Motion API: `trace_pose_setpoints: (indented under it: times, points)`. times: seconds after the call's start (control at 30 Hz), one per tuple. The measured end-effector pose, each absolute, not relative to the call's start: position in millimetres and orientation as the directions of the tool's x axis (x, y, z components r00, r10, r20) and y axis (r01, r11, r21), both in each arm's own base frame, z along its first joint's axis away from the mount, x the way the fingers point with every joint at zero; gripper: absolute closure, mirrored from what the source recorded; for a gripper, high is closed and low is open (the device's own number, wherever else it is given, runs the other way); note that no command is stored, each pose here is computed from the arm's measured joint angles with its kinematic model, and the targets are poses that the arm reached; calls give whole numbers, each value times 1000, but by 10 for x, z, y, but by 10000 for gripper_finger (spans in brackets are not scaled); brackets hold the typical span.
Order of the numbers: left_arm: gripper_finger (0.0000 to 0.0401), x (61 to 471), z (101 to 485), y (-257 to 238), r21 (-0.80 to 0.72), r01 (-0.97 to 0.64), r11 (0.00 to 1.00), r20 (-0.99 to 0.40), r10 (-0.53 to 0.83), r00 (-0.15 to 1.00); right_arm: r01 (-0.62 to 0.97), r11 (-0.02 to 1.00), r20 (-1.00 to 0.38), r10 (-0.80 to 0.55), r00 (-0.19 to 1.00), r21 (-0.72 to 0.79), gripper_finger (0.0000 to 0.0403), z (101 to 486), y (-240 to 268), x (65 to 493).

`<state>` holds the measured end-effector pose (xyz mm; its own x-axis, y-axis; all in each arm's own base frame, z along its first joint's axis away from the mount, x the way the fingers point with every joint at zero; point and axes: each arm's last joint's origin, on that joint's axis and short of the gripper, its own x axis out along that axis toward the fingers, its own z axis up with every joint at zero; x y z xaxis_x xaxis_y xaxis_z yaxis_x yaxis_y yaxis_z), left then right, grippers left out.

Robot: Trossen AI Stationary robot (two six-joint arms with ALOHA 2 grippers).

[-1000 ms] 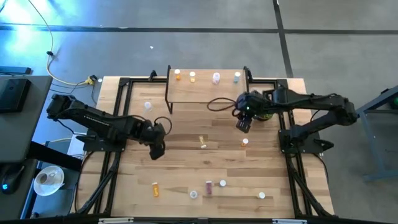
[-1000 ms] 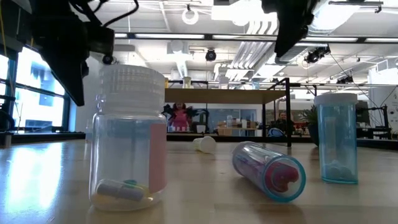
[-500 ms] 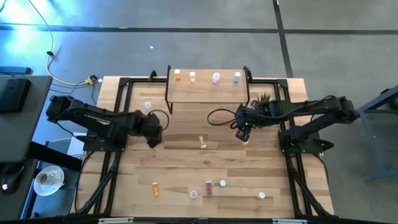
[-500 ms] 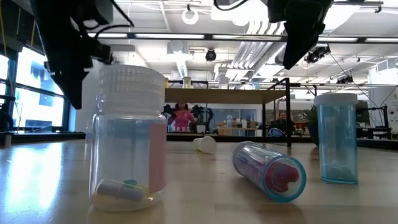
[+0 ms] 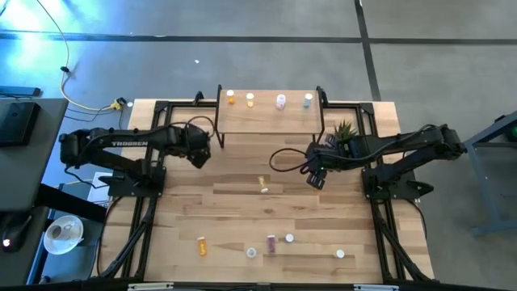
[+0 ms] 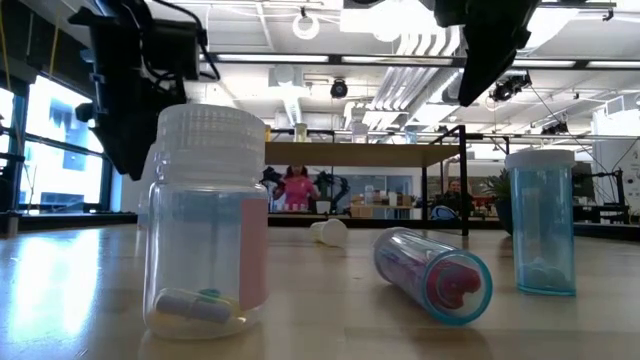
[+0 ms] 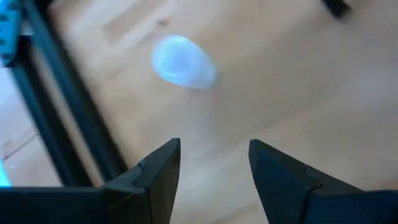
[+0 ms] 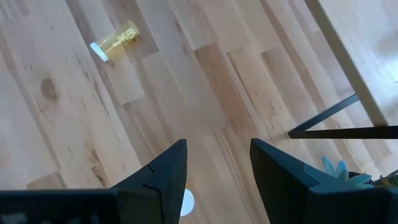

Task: Pick and place medicine bottles onto shelf by color
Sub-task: Put the top white pill bottle on the shelf aligned with the other white pill bottle

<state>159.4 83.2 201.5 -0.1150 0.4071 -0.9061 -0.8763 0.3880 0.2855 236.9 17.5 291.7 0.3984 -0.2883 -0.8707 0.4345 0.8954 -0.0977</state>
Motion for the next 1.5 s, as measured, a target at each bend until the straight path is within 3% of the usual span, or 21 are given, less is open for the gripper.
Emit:
trace_pose_setpoints:
  times: [0.23,0.5,0.87,1.5]
  points:
    - [219,1514,2020,1067,246,-934,260,-902,413,-123,446,887,-860,-319,398,-123,236,2920,166,2369]
    - [219,1538,2032,1227,120,-959,258,-916,401,-7,448,885,-858,-327,397,-129,236,2920,164,2369]
    - [219,1466,1883,1212,115,-982,150,-918,395,-47,448,883,-853,-339,396,-143,236,2922,160,2369]
    - [219,1386,1441,1165,49,-993,109,-880,475,8,449,882,-854,-338,396,-141,236,2921,161,2369]
